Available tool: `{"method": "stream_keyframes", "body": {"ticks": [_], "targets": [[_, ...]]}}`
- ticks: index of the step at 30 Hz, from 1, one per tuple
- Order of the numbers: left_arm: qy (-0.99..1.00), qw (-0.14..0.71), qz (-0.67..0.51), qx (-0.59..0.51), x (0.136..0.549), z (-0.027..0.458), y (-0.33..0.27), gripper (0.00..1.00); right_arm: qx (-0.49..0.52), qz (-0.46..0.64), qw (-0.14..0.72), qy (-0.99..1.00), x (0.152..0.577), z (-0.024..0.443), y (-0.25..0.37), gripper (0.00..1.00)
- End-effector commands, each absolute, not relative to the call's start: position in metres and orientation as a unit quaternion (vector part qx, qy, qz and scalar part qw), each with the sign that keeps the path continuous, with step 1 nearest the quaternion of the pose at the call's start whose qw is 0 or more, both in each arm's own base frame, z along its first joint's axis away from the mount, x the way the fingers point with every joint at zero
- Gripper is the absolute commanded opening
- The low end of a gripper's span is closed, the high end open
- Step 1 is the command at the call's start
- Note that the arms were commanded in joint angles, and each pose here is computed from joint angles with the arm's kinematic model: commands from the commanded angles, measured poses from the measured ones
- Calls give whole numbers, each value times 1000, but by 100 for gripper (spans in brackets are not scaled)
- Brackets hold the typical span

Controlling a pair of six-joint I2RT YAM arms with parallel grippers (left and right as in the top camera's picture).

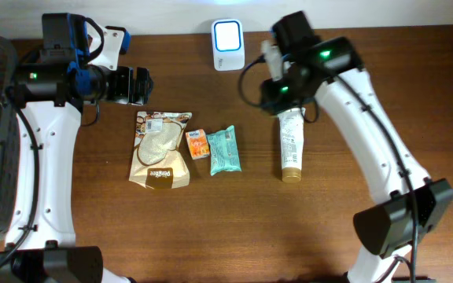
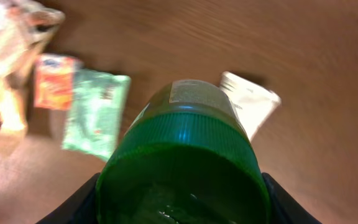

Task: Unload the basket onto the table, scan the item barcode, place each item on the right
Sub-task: 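Carry the jar away from the scanner toward the right side, then lower the jar onto the table at the right edge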

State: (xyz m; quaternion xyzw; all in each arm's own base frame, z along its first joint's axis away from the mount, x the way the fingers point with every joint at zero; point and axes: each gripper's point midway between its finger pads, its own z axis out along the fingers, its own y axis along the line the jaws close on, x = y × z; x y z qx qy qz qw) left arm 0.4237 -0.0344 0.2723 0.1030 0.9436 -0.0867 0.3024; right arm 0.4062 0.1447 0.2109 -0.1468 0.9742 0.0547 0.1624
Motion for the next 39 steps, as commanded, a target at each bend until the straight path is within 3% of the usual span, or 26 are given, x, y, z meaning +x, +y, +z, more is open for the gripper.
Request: {"method": "stream_keyframes", "body": {"ticks": [1, 3, 10, 21, 39], "targets": [[943, 303, -85, 110, 424, 272, -34, 99, -37, 52, 153, 986, 416, 209, 96, 43], [943, 303, -85, 110, 424, 272, -34, 99, 19, 44, 145, 988, 419, 207, 55, 43], [943, 303, -85, 110, 424, 272, -34, 99, 92, 35, 140, 985, 420, 203, 0, 43], [943, 303, -85, 110, 424, 272, -34, 99, 147, 29, 93, 984, 407, 143, -33, 43], [943, 303, -85, 110, 424, 272, -34, 99, 230, 20, 69, 970, 384, 81, -87, 44]]}}
